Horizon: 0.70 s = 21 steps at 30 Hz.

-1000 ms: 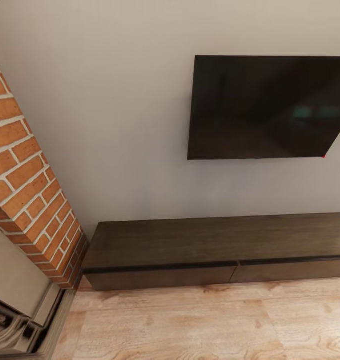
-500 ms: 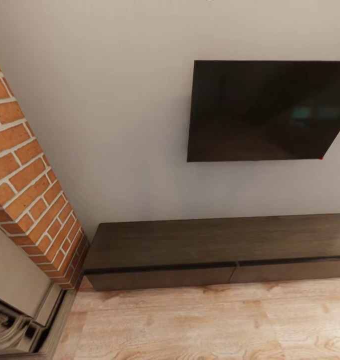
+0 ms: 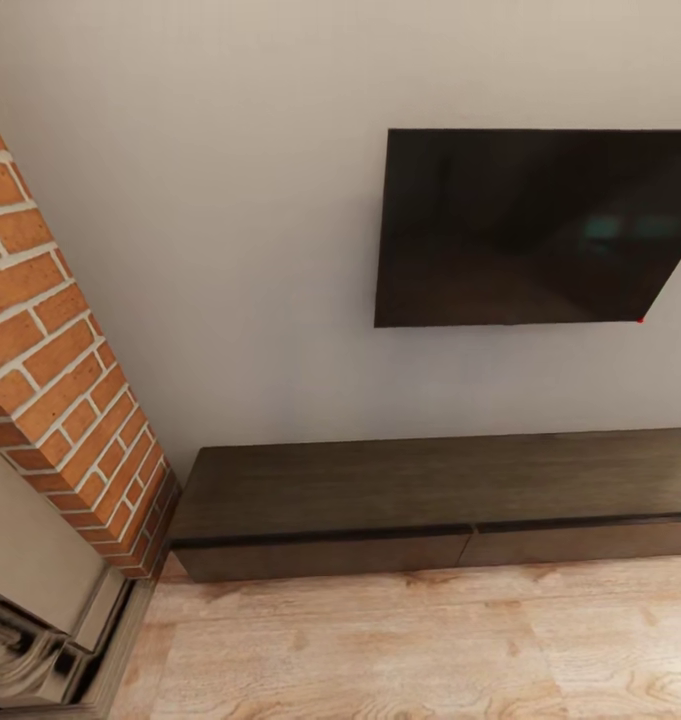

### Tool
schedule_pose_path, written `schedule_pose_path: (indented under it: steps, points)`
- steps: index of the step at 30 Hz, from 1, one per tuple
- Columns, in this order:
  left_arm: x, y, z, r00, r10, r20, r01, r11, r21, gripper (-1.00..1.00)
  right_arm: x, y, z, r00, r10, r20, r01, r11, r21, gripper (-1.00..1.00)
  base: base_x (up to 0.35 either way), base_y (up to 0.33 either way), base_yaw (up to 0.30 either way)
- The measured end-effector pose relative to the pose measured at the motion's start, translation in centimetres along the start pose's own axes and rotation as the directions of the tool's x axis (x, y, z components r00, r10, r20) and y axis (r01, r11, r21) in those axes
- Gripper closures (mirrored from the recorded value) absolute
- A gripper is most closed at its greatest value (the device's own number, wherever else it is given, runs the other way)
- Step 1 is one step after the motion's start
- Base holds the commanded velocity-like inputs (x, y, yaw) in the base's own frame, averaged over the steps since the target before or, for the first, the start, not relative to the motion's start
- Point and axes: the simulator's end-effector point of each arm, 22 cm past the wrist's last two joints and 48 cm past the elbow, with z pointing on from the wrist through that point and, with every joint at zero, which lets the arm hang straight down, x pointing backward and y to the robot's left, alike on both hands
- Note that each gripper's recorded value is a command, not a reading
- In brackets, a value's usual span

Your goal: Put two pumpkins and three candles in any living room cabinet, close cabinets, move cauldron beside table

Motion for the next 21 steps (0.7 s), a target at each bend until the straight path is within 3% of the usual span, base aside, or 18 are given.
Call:
schedule_pose_path:
  steps: [21]
  points:
    - [1.0, -0.2, -1.7, 1.000, 0.001, -0.003, -0.001, 1.000, 0.016, -1.00, 0.8, -0.2, -1.7, 1.000, -0.010, 0.003, 0.010, 1.000, 0.000, -1.00, 0.000, 0.000, 0.000]
